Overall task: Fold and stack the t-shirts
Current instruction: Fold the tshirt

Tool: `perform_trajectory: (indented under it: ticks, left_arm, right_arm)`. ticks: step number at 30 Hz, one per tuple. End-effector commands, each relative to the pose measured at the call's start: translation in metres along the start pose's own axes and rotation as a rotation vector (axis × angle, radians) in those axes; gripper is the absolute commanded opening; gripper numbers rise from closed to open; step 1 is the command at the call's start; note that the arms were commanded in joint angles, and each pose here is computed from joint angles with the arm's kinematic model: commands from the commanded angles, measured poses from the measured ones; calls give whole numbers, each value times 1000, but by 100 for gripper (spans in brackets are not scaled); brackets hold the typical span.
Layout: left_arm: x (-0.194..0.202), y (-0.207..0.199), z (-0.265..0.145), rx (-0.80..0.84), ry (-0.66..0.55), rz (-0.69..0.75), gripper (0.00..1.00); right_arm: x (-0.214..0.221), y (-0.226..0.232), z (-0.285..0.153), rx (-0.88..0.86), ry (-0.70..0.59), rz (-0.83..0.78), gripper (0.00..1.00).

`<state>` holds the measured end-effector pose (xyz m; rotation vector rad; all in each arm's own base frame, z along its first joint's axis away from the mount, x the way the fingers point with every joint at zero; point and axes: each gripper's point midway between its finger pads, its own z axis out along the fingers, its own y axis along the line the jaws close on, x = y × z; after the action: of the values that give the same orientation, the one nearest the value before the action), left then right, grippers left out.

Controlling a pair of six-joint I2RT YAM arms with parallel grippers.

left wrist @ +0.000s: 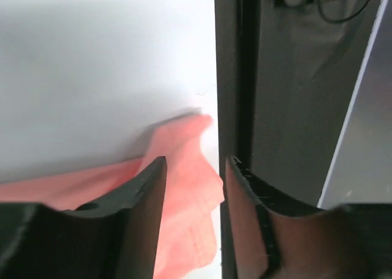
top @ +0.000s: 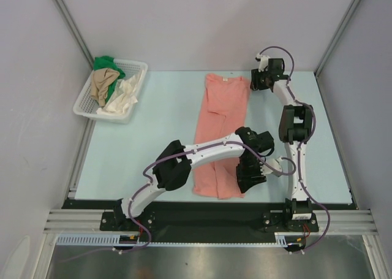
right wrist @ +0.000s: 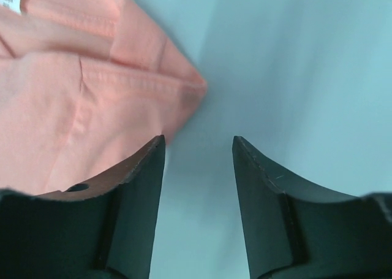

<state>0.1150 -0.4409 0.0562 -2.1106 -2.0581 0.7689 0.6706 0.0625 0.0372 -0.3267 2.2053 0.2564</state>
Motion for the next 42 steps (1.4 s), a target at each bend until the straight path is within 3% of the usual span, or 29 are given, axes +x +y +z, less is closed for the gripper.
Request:
perform_trajectory:
  ticks: [1,4,6,7,8,10,12,13,14,15,19,27,30,35,42]
  left_arm:
    - [-37,-21,-82,-142,-165,104,65]
    - [-40,-22,-129,-230,-252,110,76]
    - [-30,-20,-150,-242,-291,55,78]
    - [-22,-4,-166,-268,-331,-53,78]
    - [-8,-5,-181,-272,-358,-111,78]
    - [13,28,-208,-349,-452,-274,77]
    - [80,64,-225,-377,-560,-626,74]
    - [103,74,-208,-337,-574,-741,74]
    - [116,78,-214,-326,-624,-820,74]
    - [141,91,-218,-305,-664,-971,73]
    - [194,88,-175,-149,-641,-1212,69]
    - [209,62,-144,-10,-646,-1264,70]
    - [215,49,-125,52,-620,-1298,70]
    - [221,42,-92,108,-528,-1346,67]
    - [199,58,-80,148,-507,-1318,62]
  right_arm:
    - [-52,-27,-65,76,-73,-8,54]
    - [-42,-26,-102,85,-22,17,54]
    - [-25,-19,-120,68,22,60,54]
    - [-38,-10,-151,59,3,69,54]
    - [2,4,-154,12,88,123,53]
    - [17,27,-183,-63,113,225,53]
    - [61,66,-228,-132,180,328,53]
    - [52,83,-253,-174,138,346,53]
    - [86,95,-258,-192,202,403,53]
    - [92,106,-269,-215,208,445,53]
    - [147,157,-303,-346,336,654,51]
    - [234,205,-345,-370,564,879,49]
    - [245,234,-353,-410,670,820,49]
    - [282,259,-369,-335,864,771,49]
    - [299,260,-372,-275,929,765,50]
